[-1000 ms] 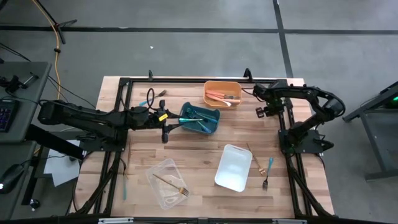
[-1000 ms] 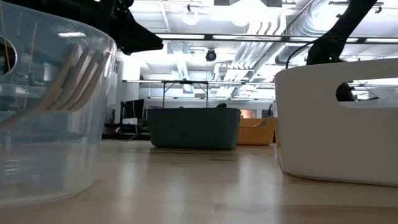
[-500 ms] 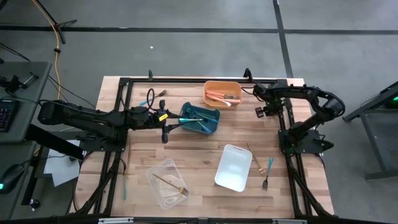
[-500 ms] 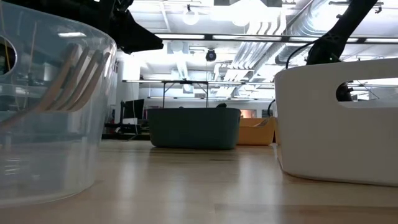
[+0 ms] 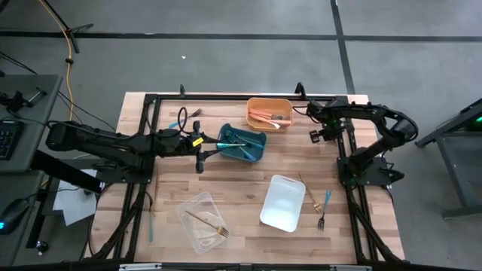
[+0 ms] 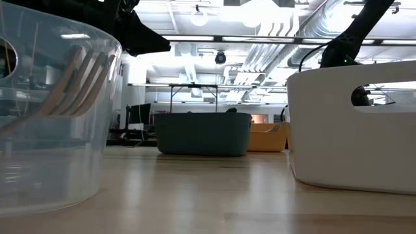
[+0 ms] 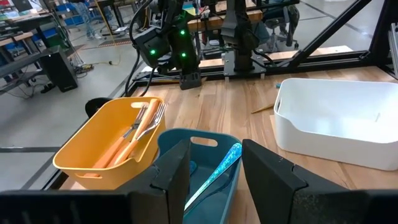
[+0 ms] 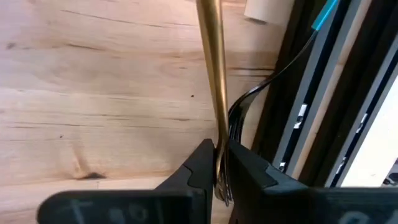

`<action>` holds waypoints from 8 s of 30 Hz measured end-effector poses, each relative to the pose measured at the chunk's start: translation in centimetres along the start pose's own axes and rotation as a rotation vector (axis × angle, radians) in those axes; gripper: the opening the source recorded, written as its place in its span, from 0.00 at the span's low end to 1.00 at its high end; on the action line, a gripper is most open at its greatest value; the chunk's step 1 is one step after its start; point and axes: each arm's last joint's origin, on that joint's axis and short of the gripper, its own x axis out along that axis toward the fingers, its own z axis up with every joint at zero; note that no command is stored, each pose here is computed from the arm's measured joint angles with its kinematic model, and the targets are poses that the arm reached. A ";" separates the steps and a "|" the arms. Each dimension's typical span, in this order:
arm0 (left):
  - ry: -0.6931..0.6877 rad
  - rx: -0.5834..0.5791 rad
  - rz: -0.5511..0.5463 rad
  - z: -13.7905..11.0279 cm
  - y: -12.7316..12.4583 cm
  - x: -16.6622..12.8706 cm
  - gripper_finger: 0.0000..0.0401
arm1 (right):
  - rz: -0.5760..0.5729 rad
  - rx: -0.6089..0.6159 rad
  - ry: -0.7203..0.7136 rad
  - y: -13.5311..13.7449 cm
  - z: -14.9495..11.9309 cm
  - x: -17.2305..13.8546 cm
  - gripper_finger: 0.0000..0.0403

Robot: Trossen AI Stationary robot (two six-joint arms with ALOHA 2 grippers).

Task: Sort silverware by color (type)
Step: Put the gold fork into the transparent bin

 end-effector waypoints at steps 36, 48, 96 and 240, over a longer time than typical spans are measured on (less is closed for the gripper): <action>0.004 -0.025 -0.001 0.0 0.0 0.0 0.34 | 0.138 -0.154 -0.153 -0.1 -2.2 -3.6 0.09; 0.004 -0.025 0.000 0.0 0.0 0.0 0.34 | 0.109 -0.060 -0.221 -0.6 -1.4 -3.1 0.37; 0.005 -0.026 -0.001 0.0 0.0 0.0 0.34 | 0.105 -0.113 -0.046 0.6 0.1 -2.1 0.02; -0.100 -0.069 0.080 1.2 1.1 3.1 0.03 | 1.209 -0.915 -1.225 19.4 -8.9 -14.7 0.27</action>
